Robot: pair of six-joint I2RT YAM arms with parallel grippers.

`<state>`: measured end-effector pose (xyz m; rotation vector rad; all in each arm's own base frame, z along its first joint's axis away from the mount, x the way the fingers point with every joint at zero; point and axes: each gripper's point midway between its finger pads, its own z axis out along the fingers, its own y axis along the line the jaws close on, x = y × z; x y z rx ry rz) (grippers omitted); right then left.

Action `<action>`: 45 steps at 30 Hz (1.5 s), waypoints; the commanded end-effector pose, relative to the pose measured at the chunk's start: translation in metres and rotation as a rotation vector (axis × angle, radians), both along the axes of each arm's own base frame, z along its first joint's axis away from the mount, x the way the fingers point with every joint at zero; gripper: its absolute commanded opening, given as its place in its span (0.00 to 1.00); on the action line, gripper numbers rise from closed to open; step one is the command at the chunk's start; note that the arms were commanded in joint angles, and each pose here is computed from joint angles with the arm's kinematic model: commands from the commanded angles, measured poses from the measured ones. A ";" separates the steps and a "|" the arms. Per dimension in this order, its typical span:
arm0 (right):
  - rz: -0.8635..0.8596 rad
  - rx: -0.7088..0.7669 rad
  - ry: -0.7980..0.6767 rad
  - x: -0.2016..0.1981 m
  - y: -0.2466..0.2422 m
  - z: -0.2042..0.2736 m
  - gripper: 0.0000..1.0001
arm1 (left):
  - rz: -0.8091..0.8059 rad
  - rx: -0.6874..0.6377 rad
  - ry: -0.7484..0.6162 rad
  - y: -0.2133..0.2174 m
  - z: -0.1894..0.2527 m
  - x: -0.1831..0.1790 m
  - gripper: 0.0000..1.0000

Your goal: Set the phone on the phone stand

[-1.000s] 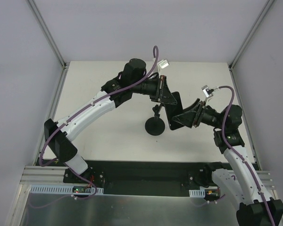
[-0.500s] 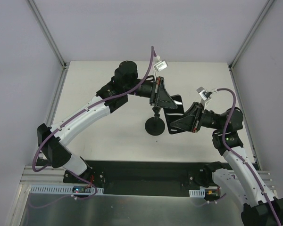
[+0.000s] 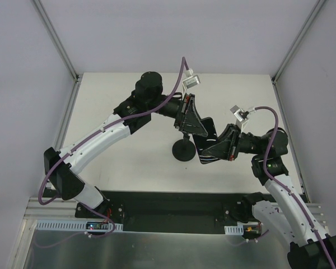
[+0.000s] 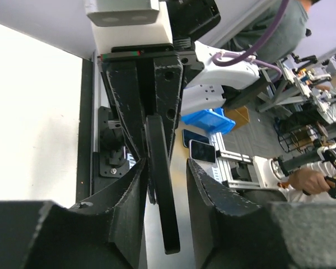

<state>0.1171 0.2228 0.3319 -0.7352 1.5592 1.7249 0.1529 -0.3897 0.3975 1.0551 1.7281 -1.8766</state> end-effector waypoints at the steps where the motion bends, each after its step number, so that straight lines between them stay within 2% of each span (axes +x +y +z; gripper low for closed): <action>1: 0.019 0.042 -0.172 -0.010 -0.002 0.030 0.01 | -0.070 -0.046 -0.071 0.005 0.016 -0.011 0.26; 5: 0.024 0.035 -0.147 -0.007 0.000 0.028 0.01 | -0.017 -0.034 -0.081 0.003 0.018 -0.006 0.23; 8: 0.016 0.029 -0.125 -0.003 0.001 0.026 0.01 | 0.077 -0.013 -0.095 -0.003 0.018 0.006 0.00; 9: 0.008 0.024 -0.122 0.000 0.001 0.024 0.01 | 0.107 0.016 -0.089 -0.002 0.012 0.010 0.00; 10: -0.012 0.020 -0.115 0.004 0.002 0.023 0.06 | 0.145 0.031 -0.092 -0.001 0.010 0.015 0.00; 11: -0.037 -0.018 -0.108 0.010 0.002 0.015 0.32 | 0.195 0.050 -0.095 0.001 0.008 0.021 0.00; 13: -0.122 -0.075 -0.087 0.025 0.001 0.004 0.65 | 0.321 0.110 -0.106 0.005 -0.002 0.039 0.00; 14: -0.161 -0.154 -0.065 0.031 -0.002 -0.017 0.73 | 0.366 0.120 -0.116 0.011 -0.001 0.042 0.00; 16: -0.284 -0.216 -0.059 0.047 -0.010 -0.022 0.87 | 0.500 0.170 -0.126 0.021 -0.008 0.059 0.00; 17: -0.320 -0.249 -0.030 0.051 -0.014 -0.029 1.00 | 0.543 0.177 -0.132 0.028 -0.007 0.061 0.00; 18: -0.358 -0.261 -0.041 0.055 -0.018 -0.030 0.97 | 0.590 0.196 -0.131 0.033 -0.010 0.066 0.00; 20: -0.517 -0.288 -0.046 0.072 -0.033 -0.031 0.96 | 0.692 0.244 -0.127 0.047 -0.014 0.077 0.00; 22: -0.696 -0.314 -0.078 0.090 -0.053 -0.033 0.96 | 0.721 0.262 -0.117 0.054 -0.014 0.080 0.00; 25: -0.873 -0.408 -0.089 0.111 -0.081 -0.046 0.96 | 0.737 0.274 -0.115 0.062 -0.012 0.076 0.00; 26: -0.879 -0.447 -0.084 0.113 -0.084 -0.054 0.96 | 0.761 0.282 -0.118 0.069 -0.011 0.076 0.00; 28: -0.851 -0.527 -0.105 0.122 -0.085 -0.069 0.97 | 0.798 0.285 -0.121 0.079 -0.007 0.078 0.00; 30: -0.803 -0.541 -0.104 0.127 -0.077 -0.075 0.99 | 0.829 0.282 -0.117 0.090 -0.002 0.077 0.00; 33: -0.729 -0.513 -0.113 0.141 -0.061 -0.081 0.83 | 0.841 0.273 -0.118 0.100 0.002 0.074 0.00; 34: -0.713 -0.479 -0.157 0.151 -0.054 -0.076 0.73 | 0.841 0.277 -0.119 0.102 0.002 0.074 0.00; 37: -0.646 -0.412 -0.269 0.161 -0.038 -0.073 0.60 | 0.844 0.294 -0.100 0.104 0.000 0.073 0.00; 40: -0.582 -0.411 -0.353 0.168 -0.029 -0.076 0.50 | 0.808 0.299 -0.101 0.101 0.000 0.070 0.00; 45: -0.467 -0.389 -0.422 0.170 -0.015 -0.086 0.41 | 0.682 0.280 -0.078 0.080 0.004 0.060 0.00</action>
